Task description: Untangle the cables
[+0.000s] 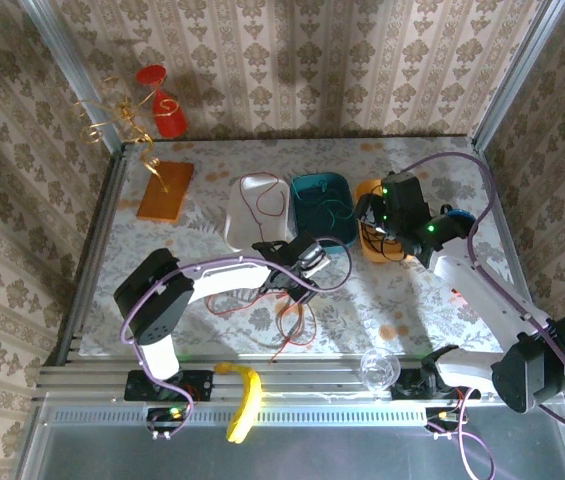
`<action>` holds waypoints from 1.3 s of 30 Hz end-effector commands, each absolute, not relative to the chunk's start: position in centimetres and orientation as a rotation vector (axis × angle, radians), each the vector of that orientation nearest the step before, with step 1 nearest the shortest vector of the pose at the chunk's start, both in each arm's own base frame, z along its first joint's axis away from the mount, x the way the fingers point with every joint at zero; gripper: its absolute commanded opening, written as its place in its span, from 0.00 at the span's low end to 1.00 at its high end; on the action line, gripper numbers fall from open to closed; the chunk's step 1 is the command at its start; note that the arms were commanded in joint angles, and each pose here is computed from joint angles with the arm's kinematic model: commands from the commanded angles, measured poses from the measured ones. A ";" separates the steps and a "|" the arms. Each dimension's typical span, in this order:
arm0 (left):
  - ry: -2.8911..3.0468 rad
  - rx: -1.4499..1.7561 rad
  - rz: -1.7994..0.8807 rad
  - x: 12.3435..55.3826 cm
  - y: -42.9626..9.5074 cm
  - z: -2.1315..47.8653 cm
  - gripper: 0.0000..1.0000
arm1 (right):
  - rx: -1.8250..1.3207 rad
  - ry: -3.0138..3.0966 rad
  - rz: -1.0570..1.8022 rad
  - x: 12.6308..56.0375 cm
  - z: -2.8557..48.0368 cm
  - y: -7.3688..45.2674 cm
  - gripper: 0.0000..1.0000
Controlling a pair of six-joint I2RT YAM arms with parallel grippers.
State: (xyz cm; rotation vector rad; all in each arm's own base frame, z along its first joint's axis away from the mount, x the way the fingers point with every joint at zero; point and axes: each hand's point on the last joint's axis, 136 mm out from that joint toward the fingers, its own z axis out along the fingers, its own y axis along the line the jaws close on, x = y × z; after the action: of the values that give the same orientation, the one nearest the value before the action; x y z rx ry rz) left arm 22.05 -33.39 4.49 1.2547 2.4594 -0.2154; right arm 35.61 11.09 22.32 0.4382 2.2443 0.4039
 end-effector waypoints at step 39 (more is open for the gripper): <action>1.936 0.906 -0.521 27.8 -31.7 26.9 0.00 | 0.485 2.213 0.378 35.7 23.2 9.7 0.49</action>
State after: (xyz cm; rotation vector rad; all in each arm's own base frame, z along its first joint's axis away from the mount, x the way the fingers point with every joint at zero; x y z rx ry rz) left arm 26.04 -32.50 23.89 1.0168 1.9532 -0.4788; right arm 35.48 10.24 22.47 0.4838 2.2320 0.4060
